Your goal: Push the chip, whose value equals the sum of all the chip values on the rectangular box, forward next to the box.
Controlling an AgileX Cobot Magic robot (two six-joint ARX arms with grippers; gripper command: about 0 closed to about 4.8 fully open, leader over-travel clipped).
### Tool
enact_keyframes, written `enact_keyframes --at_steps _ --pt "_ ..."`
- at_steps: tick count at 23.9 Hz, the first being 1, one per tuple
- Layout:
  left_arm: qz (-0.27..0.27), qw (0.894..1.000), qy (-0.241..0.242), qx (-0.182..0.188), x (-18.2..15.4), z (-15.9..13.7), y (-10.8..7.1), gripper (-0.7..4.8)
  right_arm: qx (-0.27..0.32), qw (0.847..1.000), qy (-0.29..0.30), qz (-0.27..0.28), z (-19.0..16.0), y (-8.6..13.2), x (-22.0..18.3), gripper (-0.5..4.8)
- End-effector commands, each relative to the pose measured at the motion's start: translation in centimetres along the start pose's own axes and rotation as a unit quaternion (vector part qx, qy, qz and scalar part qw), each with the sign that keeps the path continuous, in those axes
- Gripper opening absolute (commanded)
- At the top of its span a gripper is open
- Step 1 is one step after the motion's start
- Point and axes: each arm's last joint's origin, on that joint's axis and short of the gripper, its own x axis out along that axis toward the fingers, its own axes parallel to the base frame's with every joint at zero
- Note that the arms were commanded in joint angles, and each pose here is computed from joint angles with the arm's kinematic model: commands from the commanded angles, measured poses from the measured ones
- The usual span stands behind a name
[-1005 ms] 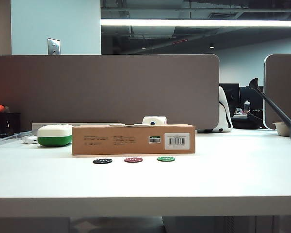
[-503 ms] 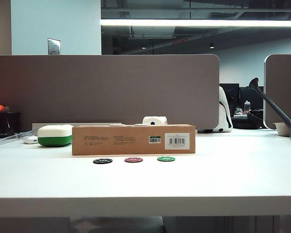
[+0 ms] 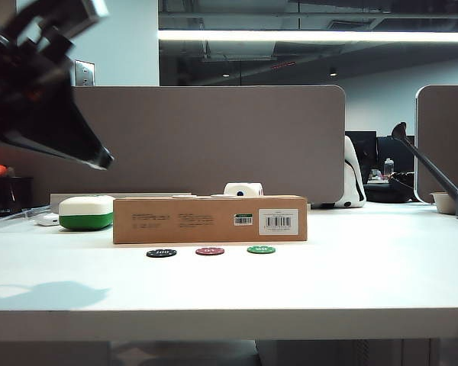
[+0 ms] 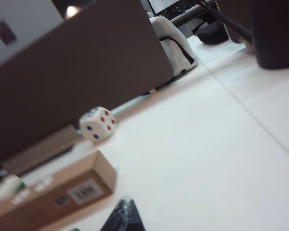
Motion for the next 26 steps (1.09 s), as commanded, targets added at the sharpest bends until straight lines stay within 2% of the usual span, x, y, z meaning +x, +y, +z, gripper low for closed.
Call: enact_keyframes --at_steps 1,5,8,14,16,20,23,26 --pt "-0.001 1.0 -0.005 0.0 0.3 0.6 0.1 -0.05 0.072 0.997 0.001 0.034 0.2 0.3 0.0 -0.01" --pt "-0.002 1.0 -0.009 0.001 0.2 0.8 0.0 -0.05 0.11 0.99 0.003 0.09 0.6 0.9 -0.1 -0.02" --pt "-0.002 1.0 -0.009 0.001 0.2 0.9 0.0 -0.05 0.159 0.981 -0.01 0.109 1.1 1.2 -0.1 -0.03" --pt "-0.002 1.0 -0.009 0.001 0.2 0.9 0.0 -0.05 0.157 0.981 -0.018 0.115 3.0 2.3 -0.5 -0.03" --pt "-0.002 1.0 -0.009 0.001 0.2 0.9 0.0 -0.05 0.142 0.983 -0.016 0.113 4.5 3.2 -0.2 -0.03" --pt "-0.002 1.0 -0.009 0.001 0.2 0.9 0.0 -0.05 0.116 0.989 0.032 0.088 5.7 3.9 1.0 -0.04" --pt "-0.002 1.0 -0.009 0.001 0.2 0.9 0.0 -0.05 0.062 0.99 0.088 0.09 7.0 5.0 3.5 -0.04" --pt "-0.002 1.0 -0.01 0.001 0.2 0.9 0.0 -0.05 0.038 0.985 0.137 0.102 7.3 5.9 5.7 -0.04"
